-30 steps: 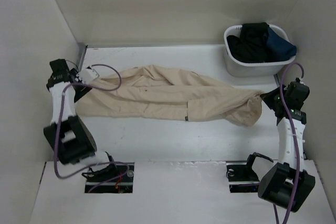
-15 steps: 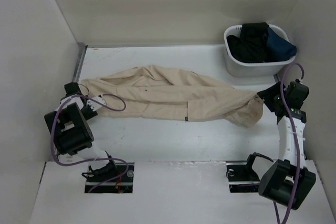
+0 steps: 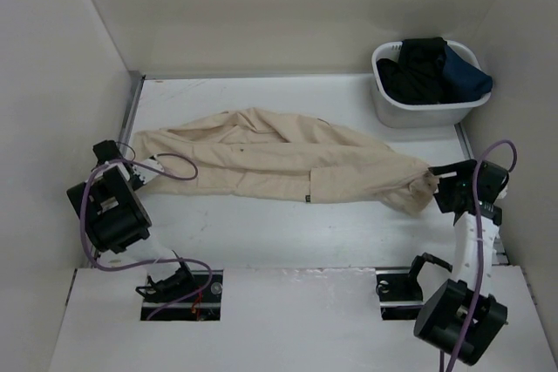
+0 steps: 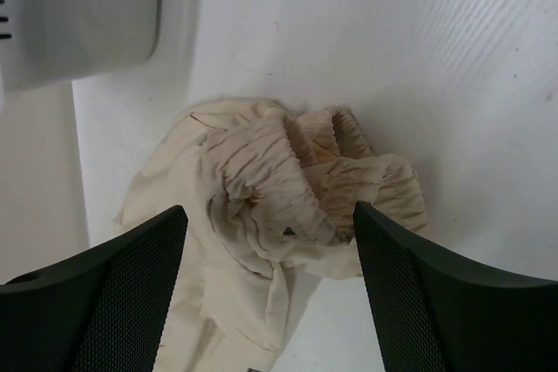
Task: Fold and stack the trousers
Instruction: Flatten the trousers out
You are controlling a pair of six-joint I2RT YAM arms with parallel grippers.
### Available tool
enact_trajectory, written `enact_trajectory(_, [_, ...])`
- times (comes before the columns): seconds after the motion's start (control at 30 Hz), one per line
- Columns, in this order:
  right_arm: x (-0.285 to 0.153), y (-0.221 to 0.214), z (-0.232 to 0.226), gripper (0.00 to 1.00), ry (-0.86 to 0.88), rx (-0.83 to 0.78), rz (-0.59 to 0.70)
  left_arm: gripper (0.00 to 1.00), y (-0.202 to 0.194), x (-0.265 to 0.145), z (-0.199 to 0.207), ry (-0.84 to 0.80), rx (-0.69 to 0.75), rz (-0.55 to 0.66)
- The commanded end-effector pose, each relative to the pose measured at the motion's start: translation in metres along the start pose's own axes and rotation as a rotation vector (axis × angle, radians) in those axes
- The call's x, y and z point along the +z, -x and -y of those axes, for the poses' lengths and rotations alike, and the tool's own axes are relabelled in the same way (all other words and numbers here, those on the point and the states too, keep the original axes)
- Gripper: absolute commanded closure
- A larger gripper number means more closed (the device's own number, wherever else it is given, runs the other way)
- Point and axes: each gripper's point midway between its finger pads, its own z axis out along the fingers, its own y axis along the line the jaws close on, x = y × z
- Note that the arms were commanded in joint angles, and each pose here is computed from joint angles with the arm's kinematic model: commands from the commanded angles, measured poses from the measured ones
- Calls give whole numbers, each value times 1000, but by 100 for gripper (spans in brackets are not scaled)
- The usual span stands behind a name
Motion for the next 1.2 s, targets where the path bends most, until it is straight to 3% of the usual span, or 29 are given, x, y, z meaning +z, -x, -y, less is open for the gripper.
enact_trajectory(0.0, [-15, 14, -35, 20, 72, 128, 32, 100, 8, -23, -14, 86, -39, 75])
enact_trajectory(0.13, [-67, 25, -19, 19, -5, 271, 182, 100, 7, -44, -21, 149, -97, 107])
enact_trajectory(0.23, [-78, 12, -20, 18, 23, 405, 151, 100, 4, -50, -21, 158, -152, 126])
enact_trajectory(0.4, [-38, -6, -37, 18, 61, 620, 31, 100, 4, -39, -12, 114, -173, 131])
enact_trajectory(0.6, [13, -1, -31, 17, 10, 668, 32, 93, 6, -35, -7, 97, -155, 127])
enact_trajectory(0.8, [25, 36, -25, 16, -3, 722, 126, 92, 8, -34, -5, 93, -139, 115])
enact_trajectory(0.97, [44, 42, -12, 17, -22, 750, 122, 87, 16, -32, 3, 76, -103, 120])
enact_trajectory(1.07, [58, 39, -9, 29, -32, 751, 100, 83, 22, -34, 5, 69, -76, 125])
enact_trajectory(1.1, [62, 38, -9, 39, -30, 751, 94, 81, 23, -35, 5, 63, -67, 128])
enact_trajectory(1.17, [67, 40, -12, 70, -3, 753, 84, 75, 27, -37, 9, 36, -51, 141])
